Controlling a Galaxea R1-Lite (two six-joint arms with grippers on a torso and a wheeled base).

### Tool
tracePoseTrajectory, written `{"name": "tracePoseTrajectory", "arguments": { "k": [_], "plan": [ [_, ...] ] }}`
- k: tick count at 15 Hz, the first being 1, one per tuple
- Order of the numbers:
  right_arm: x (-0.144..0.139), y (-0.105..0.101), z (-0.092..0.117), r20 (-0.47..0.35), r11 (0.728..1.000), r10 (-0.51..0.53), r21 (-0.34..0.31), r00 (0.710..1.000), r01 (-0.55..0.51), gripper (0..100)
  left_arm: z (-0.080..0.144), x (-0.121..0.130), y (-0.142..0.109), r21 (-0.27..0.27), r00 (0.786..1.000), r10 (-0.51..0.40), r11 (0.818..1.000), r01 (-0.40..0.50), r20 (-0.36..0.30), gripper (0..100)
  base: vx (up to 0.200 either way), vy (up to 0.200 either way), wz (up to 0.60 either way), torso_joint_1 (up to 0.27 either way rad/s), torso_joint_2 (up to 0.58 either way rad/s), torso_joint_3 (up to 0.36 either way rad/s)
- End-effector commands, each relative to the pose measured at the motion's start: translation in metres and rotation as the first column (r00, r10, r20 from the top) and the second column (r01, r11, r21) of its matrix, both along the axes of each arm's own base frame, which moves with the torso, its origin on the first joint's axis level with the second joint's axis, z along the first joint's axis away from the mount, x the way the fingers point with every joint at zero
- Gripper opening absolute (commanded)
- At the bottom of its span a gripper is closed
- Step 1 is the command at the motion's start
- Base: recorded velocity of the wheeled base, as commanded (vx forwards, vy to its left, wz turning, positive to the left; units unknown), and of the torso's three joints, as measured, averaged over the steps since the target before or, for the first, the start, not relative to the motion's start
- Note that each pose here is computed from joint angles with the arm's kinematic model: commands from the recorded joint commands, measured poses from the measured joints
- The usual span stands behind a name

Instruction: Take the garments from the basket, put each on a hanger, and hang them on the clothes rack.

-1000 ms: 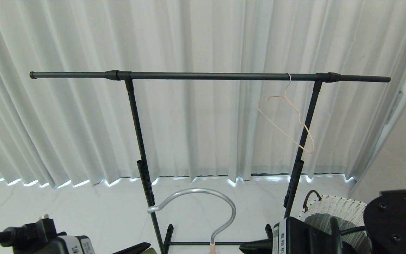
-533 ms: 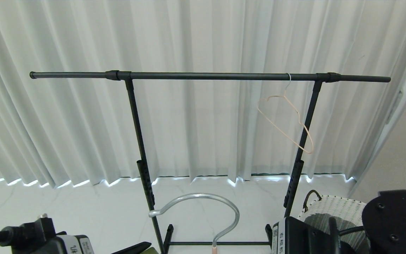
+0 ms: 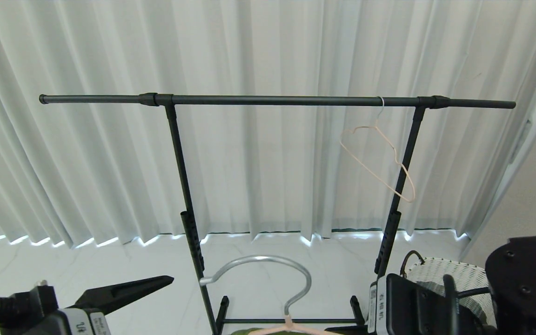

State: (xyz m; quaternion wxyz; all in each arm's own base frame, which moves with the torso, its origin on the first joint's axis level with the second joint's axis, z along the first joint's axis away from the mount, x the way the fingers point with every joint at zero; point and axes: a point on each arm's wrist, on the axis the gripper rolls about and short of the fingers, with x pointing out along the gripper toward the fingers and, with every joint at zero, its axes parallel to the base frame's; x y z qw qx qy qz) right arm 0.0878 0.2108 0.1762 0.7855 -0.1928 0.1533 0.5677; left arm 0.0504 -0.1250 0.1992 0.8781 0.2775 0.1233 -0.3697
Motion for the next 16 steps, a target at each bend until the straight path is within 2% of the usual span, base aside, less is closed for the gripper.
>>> {"name": "tracePoseTrajectory", "arguments": {
  "k": [1, 3, 4, 6, 8, 10, 13, 16],
  "plan": [
    [0.005, -0.014, 0.009, 0.011, 0.999, -0.049, 0.018, 0.999, 0.049, 0, 0.001, 0.002, 0.01, -0.022, 0.999, 0.039, 0.999, -0.039, 0.008, 100, 0.0, 0.0, 0.0, 0.0, 0.0, 0.0],
    [0.009, -0.035, 0.016, 0.009, 0.994, -0.111, 0.006, 0.994, 0.111, 0, 0.001, 0.008, 0.023, -0.043, 0.992, 0.123, 0.992, -0.122, 0.015, 100, 0.0, 0.0, 0.0, 0.0, 0.0, 0.0],
    [0.01, -0.045, 0.019, 0.007, 0.99, -0.141, 0.003, 0.99, 0.141, 0, -0.003, 0.011, 0.03, -0.035, 0.985, 0.171, 0.985, -0.17, 0.014, 100, 0.0, 0.0, 0.0, 0.0, 0.0, 0.0],
    [0.008, -0.059, 0.024, 0.009, 0.985, -0.172, 0.009, 0.985, 0.172, 0, -0.029, 0.017, 0.045, 0.053, 0.959, 0.283, 0.958, -0.282, -0.011, 100, 0.0, 0.0, 0.0, 0.0, 0.0, 0.0],
    [0.006, -0.062, 0.026, 0.01, 0.985, -0.169, 0.017, 0.986, 0.169, 0, -0.04, 0.022, 0.045, 0.113, 0.952, 0.305, 0.947, -0.3, -0.028, 100, 0.0, 0.0, 0.0, 0.0, 0.0, 0.0],
    [0.005, -0.062, 0.028, 0.015, 0.987, -0.161, 0.025, 0.987, 0.161, 0, -0.048, 0.032, 0.038, 0.168, 0.946, 0.315, 0.939, -0.299, -0.079, 100, 0.0, 0.0, 0.0, 0.0, 0.0, 0.0],
    [0.002, -0.062, 0.03, 0.019, 0.989, -0.148, 0.035, 0.989, 0.147, 0, -0.052, 0.048, 0.03, 0.166, 0.936, 0.322, 0.94, -0.299, -0.139, 100, 0.0, 0.0, 0.0, 0.0, 0.0, 0.0],
    [0.0, -0.064, 0.03, 0.021, 0.989, -0.145, 0.041, 0.989, 0.144, 0, -0.054, 0.056, 0.034, 0.168, 0.919, 0.369, 0.923, -0.346, -0.139, 100, 0.0, 0.0, 0.0, 0.0, 0.0, 0.0]
  ]
}}
